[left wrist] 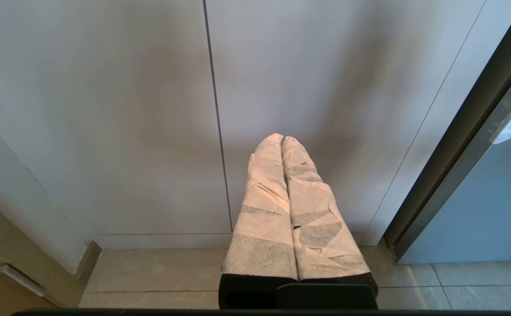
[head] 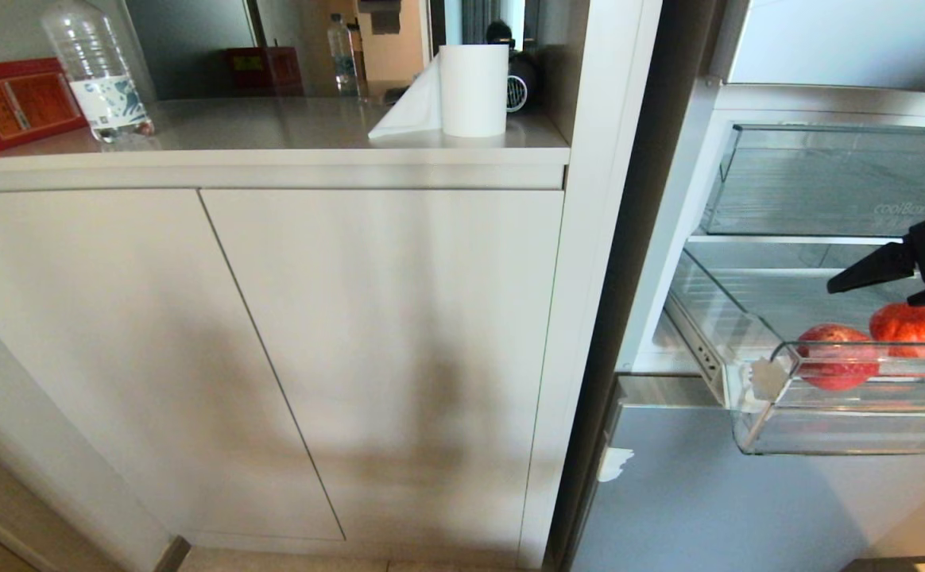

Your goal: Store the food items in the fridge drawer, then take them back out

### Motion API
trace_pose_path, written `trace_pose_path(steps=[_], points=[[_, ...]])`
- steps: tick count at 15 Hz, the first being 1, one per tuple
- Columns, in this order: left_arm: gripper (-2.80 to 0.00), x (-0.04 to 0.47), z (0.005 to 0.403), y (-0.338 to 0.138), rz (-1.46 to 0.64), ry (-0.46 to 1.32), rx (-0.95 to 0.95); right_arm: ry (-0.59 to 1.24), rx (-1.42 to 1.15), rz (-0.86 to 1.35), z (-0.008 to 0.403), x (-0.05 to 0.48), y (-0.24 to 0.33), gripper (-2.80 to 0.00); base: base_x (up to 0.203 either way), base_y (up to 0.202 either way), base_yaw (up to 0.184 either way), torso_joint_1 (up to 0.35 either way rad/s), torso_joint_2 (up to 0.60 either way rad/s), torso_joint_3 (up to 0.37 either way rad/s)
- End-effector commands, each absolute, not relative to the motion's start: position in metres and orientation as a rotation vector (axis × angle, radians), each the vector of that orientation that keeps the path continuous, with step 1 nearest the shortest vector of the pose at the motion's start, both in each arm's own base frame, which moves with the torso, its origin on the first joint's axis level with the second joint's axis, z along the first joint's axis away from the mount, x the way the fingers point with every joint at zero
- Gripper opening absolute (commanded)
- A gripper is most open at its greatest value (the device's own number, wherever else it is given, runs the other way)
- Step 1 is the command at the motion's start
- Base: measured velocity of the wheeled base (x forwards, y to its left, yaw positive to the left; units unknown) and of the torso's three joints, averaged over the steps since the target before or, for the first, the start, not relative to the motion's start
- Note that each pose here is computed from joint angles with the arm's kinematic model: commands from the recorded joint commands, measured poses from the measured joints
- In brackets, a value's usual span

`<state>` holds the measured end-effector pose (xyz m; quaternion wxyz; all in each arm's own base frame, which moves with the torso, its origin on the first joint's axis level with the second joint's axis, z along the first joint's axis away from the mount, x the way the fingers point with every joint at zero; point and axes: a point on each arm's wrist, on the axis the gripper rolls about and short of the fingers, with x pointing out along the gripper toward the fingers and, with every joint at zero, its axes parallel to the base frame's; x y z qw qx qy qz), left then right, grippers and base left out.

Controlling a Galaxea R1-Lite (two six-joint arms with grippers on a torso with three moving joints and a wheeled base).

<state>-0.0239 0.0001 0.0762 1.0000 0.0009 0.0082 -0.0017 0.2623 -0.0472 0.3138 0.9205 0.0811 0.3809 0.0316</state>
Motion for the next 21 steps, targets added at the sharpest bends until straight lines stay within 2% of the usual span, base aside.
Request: trace_pose_path(steps=[1,10,21], points=[[-2.8,-0.024,0.076,0.0,-0.003,0.017,0.002,0.815,0.176,0.06,0.303,0.276,-0.052,0.0,0.0,0.0,0.0,0.0,0.0,0.0],[-2.8,-0.024,0.076,0.0,-0.003,0.017,0.002,0.912,0.125,-0.045,0.261,0.32,-0.065,0.0,0.0,0.0,0.0,0.0,0.0,0.0],[-2.8,-0.024,0.076,0.0,-0.003,0.017,0.002,1.019,0.125,-0.046,0.23,0.33,-0.068,0.0,0.0,0.0,0.0,0.0,0.0,0.0]])
